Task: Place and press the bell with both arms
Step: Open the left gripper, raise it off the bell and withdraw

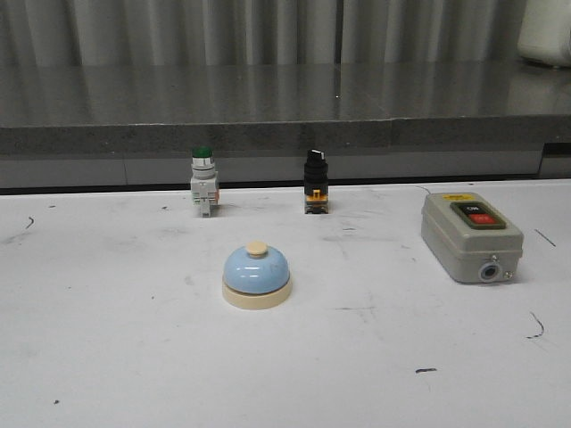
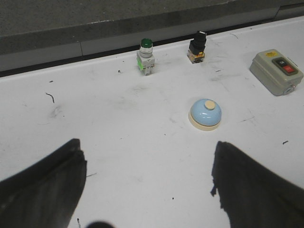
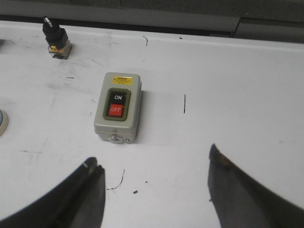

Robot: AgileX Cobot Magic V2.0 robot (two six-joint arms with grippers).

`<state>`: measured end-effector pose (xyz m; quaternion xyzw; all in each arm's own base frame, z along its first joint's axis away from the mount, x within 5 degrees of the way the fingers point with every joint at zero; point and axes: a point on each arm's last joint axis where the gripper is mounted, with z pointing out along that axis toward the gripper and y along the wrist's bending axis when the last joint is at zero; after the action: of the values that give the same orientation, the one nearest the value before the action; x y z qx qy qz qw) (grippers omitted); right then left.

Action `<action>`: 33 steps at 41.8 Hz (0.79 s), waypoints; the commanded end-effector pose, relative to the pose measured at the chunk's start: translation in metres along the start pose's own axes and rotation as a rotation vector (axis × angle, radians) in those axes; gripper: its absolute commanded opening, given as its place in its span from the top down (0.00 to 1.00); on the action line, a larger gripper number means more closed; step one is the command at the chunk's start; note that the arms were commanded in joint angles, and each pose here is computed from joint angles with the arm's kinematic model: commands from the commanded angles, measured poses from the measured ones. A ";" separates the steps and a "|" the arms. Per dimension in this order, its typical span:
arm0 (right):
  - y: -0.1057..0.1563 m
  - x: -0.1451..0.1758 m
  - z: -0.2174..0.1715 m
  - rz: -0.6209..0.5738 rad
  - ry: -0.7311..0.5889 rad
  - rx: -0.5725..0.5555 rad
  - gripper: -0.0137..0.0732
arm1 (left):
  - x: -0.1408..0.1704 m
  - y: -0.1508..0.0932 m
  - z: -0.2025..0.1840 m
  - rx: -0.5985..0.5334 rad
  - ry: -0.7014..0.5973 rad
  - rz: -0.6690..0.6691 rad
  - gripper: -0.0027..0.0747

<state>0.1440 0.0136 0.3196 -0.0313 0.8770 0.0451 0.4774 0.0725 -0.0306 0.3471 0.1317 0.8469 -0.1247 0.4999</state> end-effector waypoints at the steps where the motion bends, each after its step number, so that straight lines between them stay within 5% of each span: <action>1: -0.001 -0.015 -0.006 -0.016 -0.105 0.012 0.28 | -0.013 -0.001 -0.004 0.007 -0.098 -0.015 0.27; 11: 0.001 -0.023 -0.010 -0.017 -0.137 0.003 0.31 | -0.013 -0.001 -0.004 0.007 -0.098 -0.015 0.27; 23: 0.024 -0.049 -0.009 -0.103 -0.070 -0.118 0.92 | -0.013 -0.001 -0.004 0.007 -0.098 -0.015 0.27; 33: 0.059 -0.071 0.017 -0.218 0.024 -0.248 0.92 | -0.013 -0.001 -0.004 0.007 -0.098 -0.015 0.27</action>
<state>0.1806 0.0629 0.3567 -0.1635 0.8810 0.0923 0.4342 0.0726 -0.0307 0.3466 0.1318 0.8473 -0.1246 0.4992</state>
